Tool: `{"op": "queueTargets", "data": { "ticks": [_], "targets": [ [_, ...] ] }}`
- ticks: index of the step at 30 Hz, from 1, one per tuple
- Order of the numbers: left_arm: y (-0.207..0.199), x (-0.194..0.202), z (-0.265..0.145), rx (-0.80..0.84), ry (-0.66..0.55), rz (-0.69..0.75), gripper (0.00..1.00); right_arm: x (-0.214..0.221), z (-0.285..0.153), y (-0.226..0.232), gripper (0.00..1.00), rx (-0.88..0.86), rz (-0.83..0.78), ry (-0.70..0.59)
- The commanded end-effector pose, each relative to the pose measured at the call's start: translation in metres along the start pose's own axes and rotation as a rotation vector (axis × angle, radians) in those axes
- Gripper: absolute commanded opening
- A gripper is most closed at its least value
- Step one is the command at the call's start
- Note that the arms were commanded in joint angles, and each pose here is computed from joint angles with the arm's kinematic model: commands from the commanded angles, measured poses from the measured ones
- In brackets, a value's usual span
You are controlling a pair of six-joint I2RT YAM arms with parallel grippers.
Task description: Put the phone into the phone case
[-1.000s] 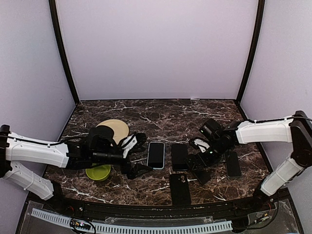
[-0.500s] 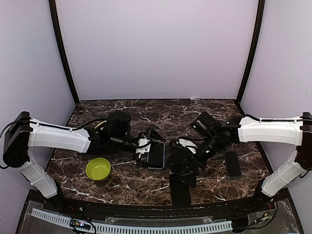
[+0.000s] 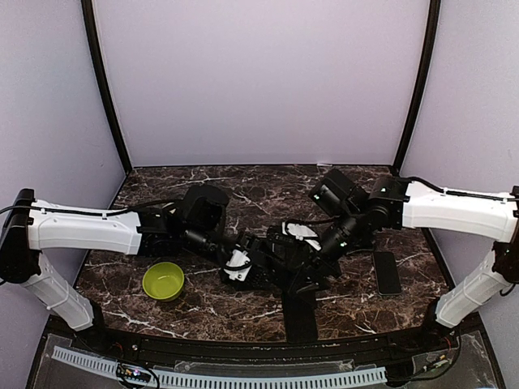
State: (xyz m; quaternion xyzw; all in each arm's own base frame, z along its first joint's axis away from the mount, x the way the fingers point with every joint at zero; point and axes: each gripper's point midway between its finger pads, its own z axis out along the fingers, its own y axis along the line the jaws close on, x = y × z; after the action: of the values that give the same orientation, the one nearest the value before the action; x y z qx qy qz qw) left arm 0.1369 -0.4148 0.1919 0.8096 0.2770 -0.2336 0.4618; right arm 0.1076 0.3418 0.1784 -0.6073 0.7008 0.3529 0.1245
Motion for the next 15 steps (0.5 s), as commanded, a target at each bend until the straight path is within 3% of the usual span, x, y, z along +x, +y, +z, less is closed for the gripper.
{"op": "queueTargets", "data": {
  "ticks": [1,4,6,10,15],
  "targets": [
    [-0.012,-0.022,-0.006,0.044,-0.066,0.013,0.63,-0.022,-0.004,0.004,0.37,-0.014,-0.065,-0.061],
    [-0.01,-0.031,-0.007,0.012,-0.098,0.008,0.51,-0.027,-0.001,0.004,0.36,-0.031,-0.07,-0.064],
    [-0.008,-0.036,-0.009,-0.001,-0.117,-0.003,0.28,-0.028,0.0,0.003,0.36,-0.034,-0.075,-0.061],
    [-0.006,-0.041,-0.013,-0.012,-0.129,-0.03,0.01,-0.03,0.0,0.001,0.35,-0.024,-0.073,-0.064],
    [-0.002,-0.041,-0.017,-0.029,-0.103,-0.153,0.0,-0.021,-0.006,-0.007,0.42,0.056,-0.05,-0.042]
  ]
}}
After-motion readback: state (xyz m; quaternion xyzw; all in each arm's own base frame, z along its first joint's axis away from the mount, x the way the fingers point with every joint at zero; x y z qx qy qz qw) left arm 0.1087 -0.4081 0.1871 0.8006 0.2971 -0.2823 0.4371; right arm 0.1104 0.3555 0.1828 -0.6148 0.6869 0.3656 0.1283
